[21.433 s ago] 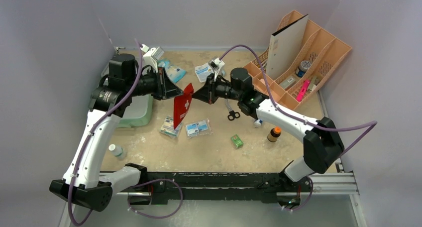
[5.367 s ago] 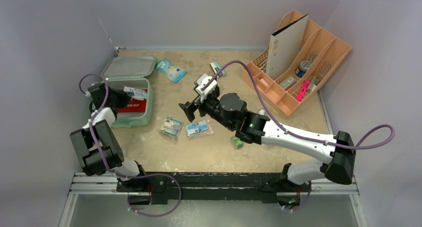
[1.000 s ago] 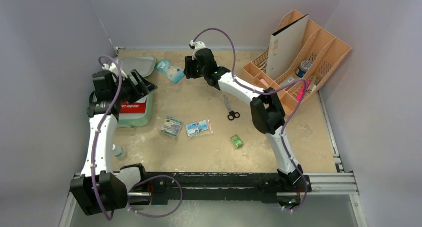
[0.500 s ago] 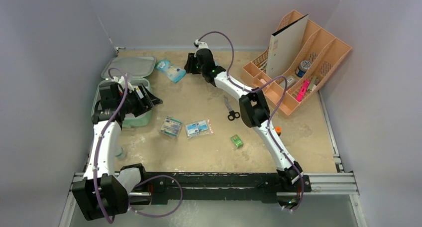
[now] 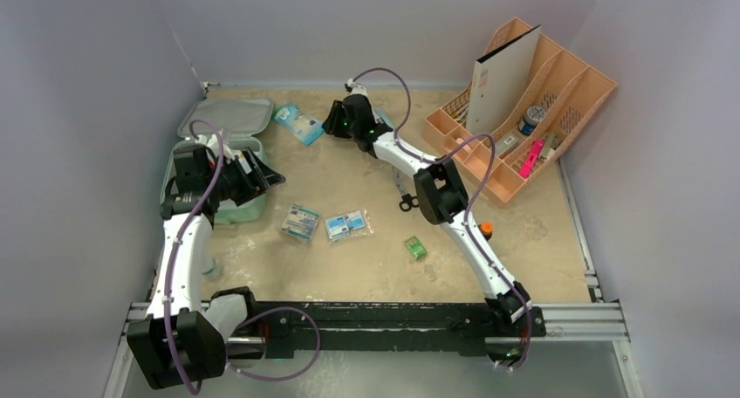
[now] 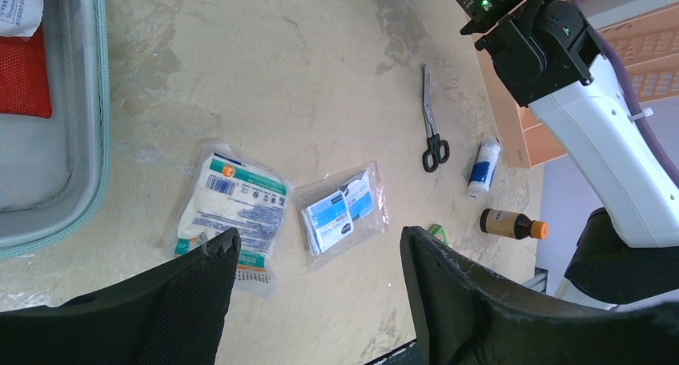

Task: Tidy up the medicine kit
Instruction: Pick up the medical item at the center of the board.

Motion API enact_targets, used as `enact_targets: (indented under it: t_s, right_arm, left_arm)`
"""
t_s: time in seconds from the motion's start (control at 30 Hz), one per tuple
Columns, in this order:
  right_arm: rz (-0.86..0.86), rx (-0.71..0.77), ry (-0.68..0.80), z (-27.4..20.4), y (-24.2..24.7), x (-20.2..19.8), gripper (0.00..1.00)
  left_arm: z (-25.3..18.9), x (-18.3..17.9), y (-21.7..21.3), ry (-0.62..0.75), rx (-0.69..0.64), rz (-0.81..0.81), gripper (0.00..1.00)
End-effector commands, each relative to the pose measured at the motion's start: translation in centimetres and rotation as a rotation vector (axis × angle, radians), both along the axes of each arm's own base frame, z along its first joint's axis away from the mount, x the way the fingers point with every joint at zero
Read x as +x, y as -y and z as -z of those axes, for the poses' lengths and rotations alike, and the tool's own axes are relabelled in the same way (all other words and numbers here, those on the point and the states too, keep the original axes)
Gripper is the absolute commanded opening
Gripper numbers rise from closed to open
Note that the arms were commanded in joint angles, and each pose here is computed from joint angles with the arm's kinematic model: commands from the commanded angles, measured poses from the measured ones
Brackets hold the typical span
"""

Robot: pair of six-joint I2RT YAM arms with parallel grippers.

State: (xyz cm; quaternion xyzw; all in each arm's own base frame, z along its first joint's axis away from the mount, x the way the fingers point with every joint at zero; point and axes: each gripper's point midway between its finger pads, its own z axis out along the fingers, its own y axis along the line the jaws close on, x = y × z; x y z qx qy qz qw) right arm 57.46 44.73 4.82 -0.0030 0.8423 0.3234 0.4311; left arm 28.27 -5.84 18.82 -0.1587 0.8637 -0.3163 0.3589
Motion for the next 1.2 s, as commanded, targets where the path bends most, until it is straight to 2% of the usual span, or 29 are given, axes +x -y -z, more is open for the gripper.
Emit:
enact_targets:
  t_s: [0.0,0.23,0.5,0.63,0.77,0.8,1.03,1.17]
  right_arm:
    - [0.043,0.113,0.015,-2.5,-1.4,0.7,0.40]
    - [0.122,0.158,-0.017,-1.2,-1.2,1.5,0.38]
    - [0.130,0.220,-0.044,-0.8,-2.0,1.6,0.32]
    - [0.121,0.226,-0.050,-0.4,-2.4,1.3,0.22]
    - [0.112,0.236,-0.043,-1.2,-2.5,1.3,0.02]
    - [0.109,0.240,-0.040,-1.5,-2.6,1.3,0.00]
    - [0.042,0.231,0.021,-5.6,-2.3,0.0,0.00]
    - [-0.045,0.211,0.072,-8.7,-1.9,-2.0,0.00]
  left_arm:
    - [-1.9,0.2,0.0,0.077,0.028,0.018,0.71]
    - [-1.9,0.1,-0.1,0.074,0.028,0.011,0.71]
    - [-2.2,0.0,-0.1,0.086,0.032,0.008,0.71]
    - [-2.3,0.0,-0.1,0.088,0.035,0.005,0.71]
    - [-2.2,0.0,-0.2,0.086,0.040,0.002,0.71]
    - [-2.3,0.0,-0.2,0.088,0.042,0.000,0.71]
    - [-2.1,0.1,-0.6,0.080,0.060,-0.009,0.71]
    - [-2.1,0.1,-0.7,0.080,0.069,-0.018,0.70]
